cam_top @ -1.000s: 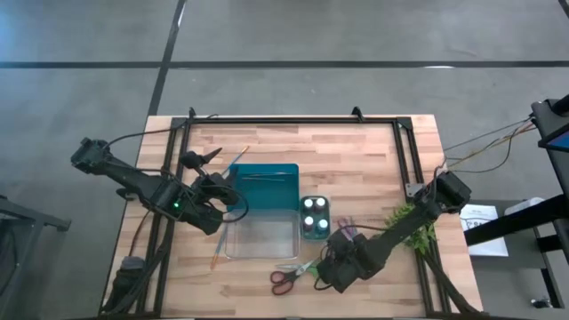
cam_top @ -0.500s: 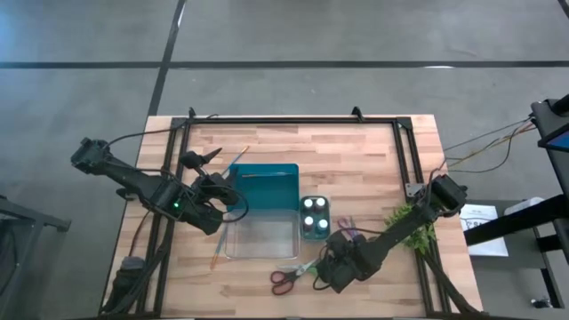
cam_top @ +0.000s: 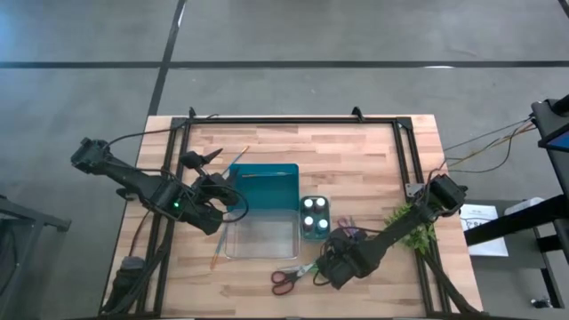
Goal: Pick & Place Paint Supplies
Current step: Put the blue paint brush into the blue bin
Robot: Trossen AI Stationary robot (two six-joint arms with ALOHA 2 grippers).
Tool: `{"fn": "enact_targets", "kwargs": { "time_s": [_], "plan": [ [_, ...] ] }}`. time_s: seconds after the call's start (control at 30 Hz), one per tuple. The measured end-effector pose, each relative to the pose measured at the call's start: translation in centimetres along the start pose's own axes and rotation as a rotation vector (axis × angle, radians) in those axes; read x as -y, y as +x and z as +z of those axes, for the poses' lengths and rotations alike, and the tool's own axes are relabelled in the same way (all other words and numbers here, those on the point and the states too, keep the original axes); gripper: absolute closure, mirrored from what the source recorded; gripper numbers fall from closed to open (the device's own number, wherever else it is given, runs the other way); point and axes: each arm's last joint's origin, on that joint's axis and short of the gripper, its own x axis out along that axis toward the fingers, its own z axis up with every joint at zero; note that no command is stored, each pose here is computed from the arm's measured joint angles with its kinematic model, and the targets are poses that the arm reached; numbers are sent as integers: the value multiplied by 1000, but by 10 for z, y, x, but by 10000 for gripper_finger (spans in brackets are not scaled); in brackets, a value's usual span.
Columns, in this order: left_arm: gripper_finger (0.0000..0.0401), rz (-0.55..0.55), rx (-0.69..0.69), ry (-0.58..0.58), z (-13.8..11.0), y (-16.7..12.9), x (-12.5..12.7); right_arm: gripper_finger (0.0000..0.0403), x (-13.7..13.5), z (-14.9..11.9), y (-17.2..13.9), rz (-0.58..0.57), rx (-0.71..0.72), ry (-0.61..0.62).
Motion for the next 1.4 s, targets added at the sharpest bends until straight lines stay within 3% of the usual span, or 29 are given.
{"fn": "enact_targets", "kwargs": {
  "time_s": [0.43, 0.53, 0.77, 0.97, 1.4],
  "plan": [
    [48, 0, 0, 0, 0, 0, 0, 208, 0, -4, 5, -17, -43, -9],
    [48, 0, 0, 0, 0, 0, 0, 247, 0, -5, 4, -18, -47, -16],
    [48, 0, 0, 0, 0, 0, 0, 380, -3, -7, 3, 6, -77, -47],
    [48, 0, 0, -1, 0, 0, 0, 390, -8, -9, -4, 22, -89, -82],
    [48, -23, -7, -4, 0, 0, 1, 399, -1, -2, -43, -209, -14, -157]
  ]
}}
